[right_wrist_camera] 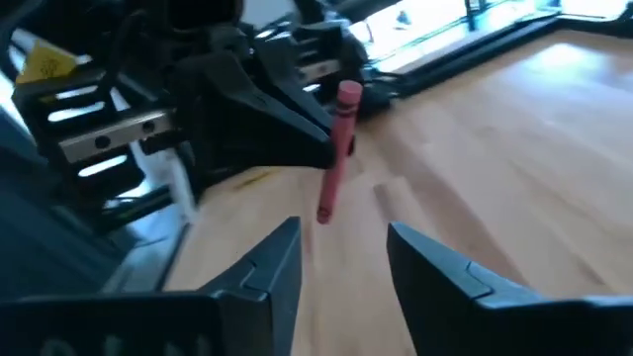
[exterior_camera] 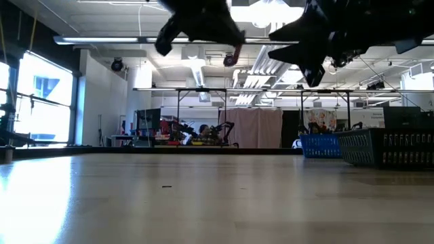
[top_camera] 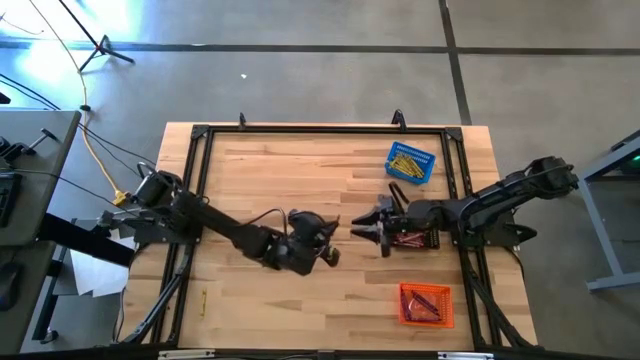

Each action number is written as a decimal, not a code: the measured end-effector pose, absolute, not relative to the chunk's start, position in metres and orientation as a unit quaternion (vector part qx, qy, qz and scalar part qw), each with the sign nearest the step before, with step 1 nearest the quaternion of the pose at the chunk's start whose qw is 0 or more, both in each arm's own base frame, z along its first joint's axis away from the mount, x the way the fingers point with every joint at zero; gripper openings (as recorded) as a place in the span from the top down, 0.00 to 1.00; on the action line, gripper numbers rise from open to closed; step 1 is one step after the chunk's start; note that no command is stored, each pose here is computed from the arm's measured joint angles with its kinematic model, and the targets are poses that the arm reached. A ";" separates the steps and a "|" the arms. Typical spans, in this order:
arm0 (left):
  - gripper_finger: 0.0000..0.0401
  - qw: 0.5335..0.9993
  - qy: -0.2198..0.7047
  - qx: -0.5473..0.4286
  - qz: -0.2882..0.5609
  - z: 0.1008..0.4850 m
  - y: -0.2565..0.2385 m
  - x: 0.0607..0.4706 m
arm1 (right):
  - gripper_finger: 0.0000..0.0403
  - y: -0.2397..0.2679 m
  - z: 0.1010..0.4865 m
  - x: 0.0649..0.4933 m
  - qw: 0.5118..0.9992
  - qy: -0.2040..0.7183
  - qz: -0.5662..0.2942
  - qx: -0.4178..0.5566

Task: Sort crayons
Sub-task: Put the red crayon into the black bin

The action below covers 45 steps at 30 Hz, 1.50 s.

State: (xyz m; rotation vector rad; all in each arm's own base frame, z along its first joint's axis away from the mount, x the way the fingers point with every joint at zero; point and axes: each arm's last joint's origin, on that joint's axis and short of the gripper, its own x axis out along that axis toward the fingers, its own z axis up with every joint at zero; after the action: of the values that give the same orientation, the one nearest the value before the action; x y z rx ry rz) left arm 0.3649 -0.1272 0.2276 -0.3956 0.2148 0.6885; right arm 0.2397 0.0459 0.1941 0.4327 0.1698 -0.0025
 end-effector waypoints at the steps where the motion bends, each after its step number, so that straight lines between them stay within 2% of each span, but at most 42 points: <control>1: 1.00 0.921 0.101 -0.191 0.324 0.230 -0.127 0.367 | 0.65 0.046 0.195 0.240 0.973 0.082 0.009 0.216; 10: 1.00 0.937 0.070 -0.189 0.285 0.242 -0.128 0.375 | 0.57 0.048 0.200 0.240 0.972 0.062 0.028 0.224; 19: 1.00 0.936 0.063 -0.193 0.289 0.243 -0.124 0.376 | 0.57 0.054 0.204 0.240 0.973 0.042 0.044 0.225; 28: 1.00 0.937 0.055 -0.194 0.284 0.246 -0.123 0.378 | 0.57 0.061 0.190 0.248 0.973 0.034 0.024 0.226; 41: 1.00 0.943 0.066 -0.201 0.257 0.245 -0.127 0.378 | 0.57 0.072 0.191 0.291 0.981 0.033 0.030 0.191; 45: 1.00 0.945 0.069 -0.199 0.250 0.245 -0.132 0.376 | 0.61 0.073 0.193 0.296 0.982 0.047 0.017 0.184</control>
State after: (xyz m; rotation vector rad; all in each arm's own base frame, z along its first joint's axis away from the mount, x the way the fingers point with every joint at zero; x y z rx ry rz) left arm 0.3756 -0.1325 0.2453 -0.4053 0.1412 0.5093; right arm 0.2957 0.0730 0.1927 0.3709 0.0937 0.0347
